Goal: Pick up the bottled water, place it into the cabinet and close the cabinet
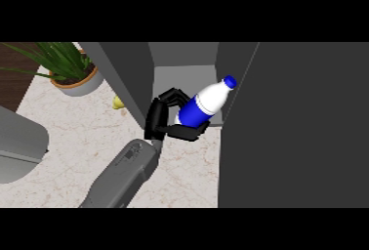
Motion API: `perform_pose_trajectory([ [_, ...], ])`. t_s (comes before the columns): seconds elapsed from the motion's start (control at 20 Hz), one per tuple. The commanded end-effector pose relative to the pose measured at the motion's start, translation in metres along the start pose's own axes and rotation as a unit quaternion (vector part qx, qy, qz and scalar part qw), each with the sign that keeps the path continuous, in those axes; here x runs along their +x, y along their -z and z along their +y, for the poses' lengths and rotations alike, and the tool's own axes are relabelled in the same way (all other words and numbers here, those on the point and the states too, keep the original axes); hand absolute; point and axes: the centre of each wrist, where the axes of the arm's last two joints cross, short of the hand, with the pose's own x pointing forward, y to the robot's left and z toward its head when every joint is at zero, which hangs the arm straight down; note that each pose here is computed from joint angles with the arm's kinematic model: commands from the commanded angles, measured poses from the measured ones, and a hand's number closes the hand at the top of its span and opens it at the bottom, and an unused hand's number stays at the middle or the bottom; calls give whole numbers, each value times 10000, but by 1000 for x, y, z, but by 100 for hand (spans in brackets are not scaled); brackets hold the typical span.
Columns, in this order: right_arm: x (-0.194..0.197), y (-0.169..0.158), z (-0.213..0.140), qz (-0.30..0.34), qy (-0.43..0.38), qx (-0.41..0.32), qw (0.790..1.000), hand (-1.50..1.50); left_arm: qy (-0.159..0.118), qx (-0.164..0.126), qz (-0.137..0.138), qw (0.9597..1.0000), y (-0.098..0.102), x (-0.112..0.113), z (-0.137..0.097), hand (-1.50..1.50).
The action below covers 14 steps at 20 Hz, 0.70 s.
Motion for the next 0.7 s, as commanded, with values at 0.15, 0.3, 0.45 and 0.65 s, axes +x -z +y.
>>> perform_pose_trajectory([
  [0.15, 30, 3, -5, -144, 236, 43, 9996, -150, 182, 315, 269, 9990, 47, 17, 0, 150],
  [0.3, 25, 5, -3, -269, 234, -77, 9993, -150, 3, 520, 482, 9975, 53, 21, -2, 150],
  [0.45, 23, 1, -9, -225, 228, 81, 9995, -150, 450, 1048, 393, 9927, 66, 25, 1, 150],
  [0.65, 19, 3, -11, -239, 237, 130, 9994, -150, 1032, 1335, 450, 9846, 73, 22, 4, 150],
])
